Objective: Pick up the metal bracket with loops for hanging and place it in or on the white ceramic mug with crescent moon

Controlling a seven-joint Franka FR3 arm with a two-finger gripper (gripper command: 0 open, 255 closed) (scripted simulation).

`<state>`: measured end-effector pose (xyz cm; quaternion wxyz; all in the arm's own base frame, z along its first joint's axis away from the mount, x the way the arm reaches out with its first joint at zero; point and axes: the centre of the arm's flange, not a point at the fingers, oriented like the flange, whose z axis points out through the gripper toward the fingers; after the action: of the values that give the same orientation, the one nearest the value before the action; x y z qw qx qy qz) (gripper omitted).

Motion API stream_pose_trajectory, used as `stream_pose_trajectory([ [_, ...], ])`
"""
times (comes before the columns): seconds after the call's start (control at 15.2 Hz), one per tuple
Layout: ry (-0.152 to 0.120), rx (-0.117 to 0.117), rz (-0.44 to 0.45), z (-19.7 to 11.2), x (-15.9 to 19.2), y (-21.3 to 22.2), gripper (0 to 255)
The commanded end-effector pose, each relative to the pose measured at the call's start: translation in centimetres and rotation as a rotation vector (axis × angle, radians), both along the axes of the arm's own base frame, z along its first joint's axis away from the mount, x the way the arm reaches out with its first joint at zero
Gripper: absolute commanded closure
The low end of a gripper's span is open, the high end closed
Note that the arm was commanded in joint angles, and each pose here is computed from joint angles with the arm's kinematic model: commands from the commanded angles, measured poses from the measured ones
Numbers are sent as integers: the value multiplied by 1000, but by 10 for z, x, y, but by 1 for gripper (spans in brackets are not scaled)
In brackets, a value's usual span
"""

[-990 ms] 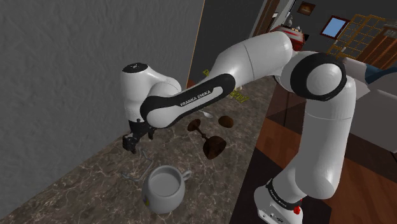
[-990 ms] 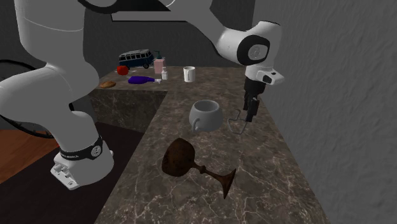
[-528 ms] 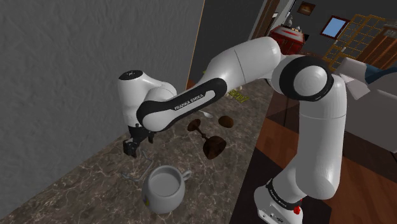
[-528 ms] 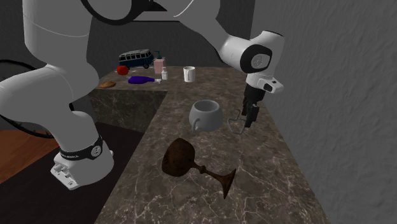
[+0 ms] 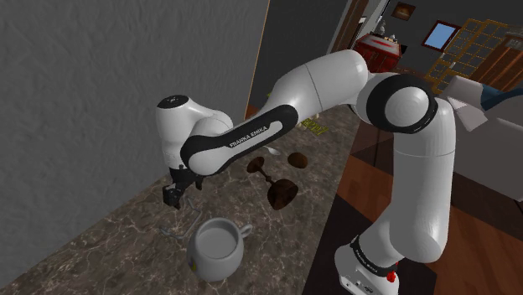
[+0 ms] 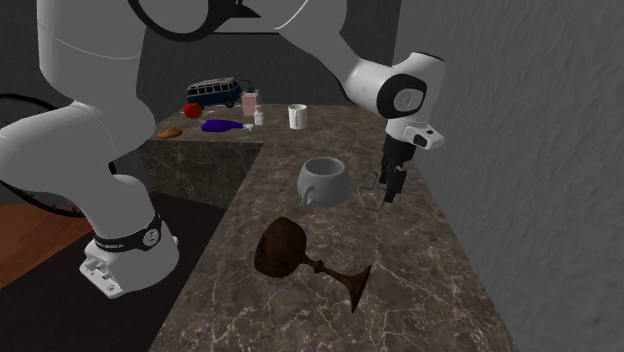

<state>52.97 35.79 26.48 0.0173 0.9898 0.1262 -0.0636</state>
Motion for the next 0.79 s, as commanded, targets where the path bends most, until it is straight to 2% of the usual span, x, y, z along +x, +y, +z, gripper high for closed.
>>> stream_pose_trajectory([
  [0.0,0,0,0,0,0,0,255],
  [0.59,0,0,0,0,0,0,255],
  [0.73,0,0,0,10,0,0,255],
])
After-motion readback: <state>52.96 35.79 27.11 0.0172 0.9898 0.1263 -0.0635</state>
